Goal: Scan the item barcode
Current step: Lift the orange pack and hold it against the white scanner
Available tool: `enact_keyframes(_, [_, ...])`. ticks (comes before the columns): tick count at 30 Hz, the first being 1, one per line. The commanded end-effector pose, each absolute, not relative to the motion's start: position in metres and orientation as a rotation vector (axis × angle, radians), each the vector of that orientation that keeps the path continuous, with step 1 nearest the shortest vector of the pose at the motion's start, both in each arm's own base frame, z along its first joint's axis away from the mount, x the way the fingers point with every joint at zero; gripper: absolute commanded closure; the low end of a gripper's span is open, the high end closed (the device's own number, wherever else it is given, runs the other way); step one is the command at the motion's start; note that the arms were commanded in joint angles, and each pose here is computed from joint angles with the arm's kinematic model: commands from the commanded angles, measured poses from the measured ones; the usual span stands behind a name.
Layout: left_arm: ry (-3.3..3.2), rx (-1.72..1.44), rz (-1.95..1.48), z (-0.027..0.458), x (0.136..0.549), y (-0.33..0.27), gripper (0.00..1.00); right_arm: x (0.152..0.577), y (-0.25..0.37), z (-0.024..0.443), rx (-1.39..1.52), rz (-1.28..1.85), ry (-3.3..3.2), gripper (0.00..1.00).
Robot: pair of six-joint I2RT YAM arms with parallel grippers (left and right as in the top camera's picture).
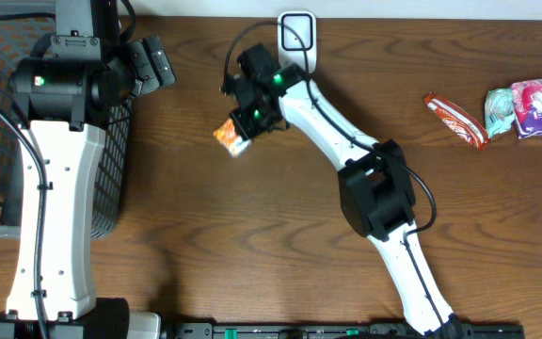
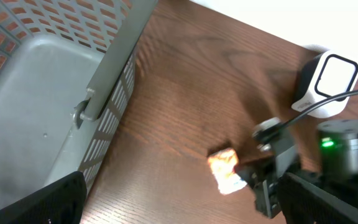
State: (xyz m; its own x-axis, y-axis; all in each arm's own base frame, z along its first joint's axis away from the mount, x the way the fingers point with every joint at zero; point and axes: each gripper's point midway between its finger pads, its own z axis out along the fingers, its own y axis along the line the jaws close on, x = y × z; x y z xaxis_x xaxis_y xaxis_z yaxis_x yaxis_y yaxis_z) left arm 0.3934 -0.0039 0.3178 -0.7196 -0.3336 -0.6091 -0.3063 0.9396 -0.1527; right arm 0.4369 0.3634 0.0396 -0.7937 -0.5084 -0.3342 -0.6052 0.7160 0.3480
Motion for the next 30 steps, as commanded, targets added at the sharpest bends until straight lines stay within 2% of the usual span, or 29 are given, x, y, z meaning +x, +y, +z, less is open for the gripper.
enact_keyframes(1, [2.421, -0.464, -0.046, 0.318, 0.393, -0.001, 0.02, 0.475, 0.352, 0.107, -0.794, 0.54, 2.564, 0.99])
enact_keyframes(7, [2.421, -0.464, -0.046, 0.318, 0.393, -0.001, 0.02, 0.501, 0.322, 0.123, -0.704, 0.307, 2.538, 0.99])
enact_keyframes(11, [2.421, -0.464, -0.046, 0.318, 0.393, -0.001, 0.02, 0.529, 0.276, 0.13, -0.572, -0.08, 2.486, 0.99])
enact_keyframes(17, [2.421, -0.464, -0.047, 0.318, 0.393, -0.001, 0.02, 0.573, 0.224, 0.18, -0.471, -0.593, 2.221, 0.99])
enact_keyframes(24, [2.421, -0.464, -0.046, 0.318, 0.393, -0.001, 0.02, 0.615, 0.205, 0.211, -0.394, -0.591, 2.061, 0.99])
enact_keyframes(30, [2.421, -0.464, -0.047, 0.318, 0.393, -0.001, 0.02, 0.644, 0.193, 0.197, -0.396, -0.45, 2.05, 0.99])
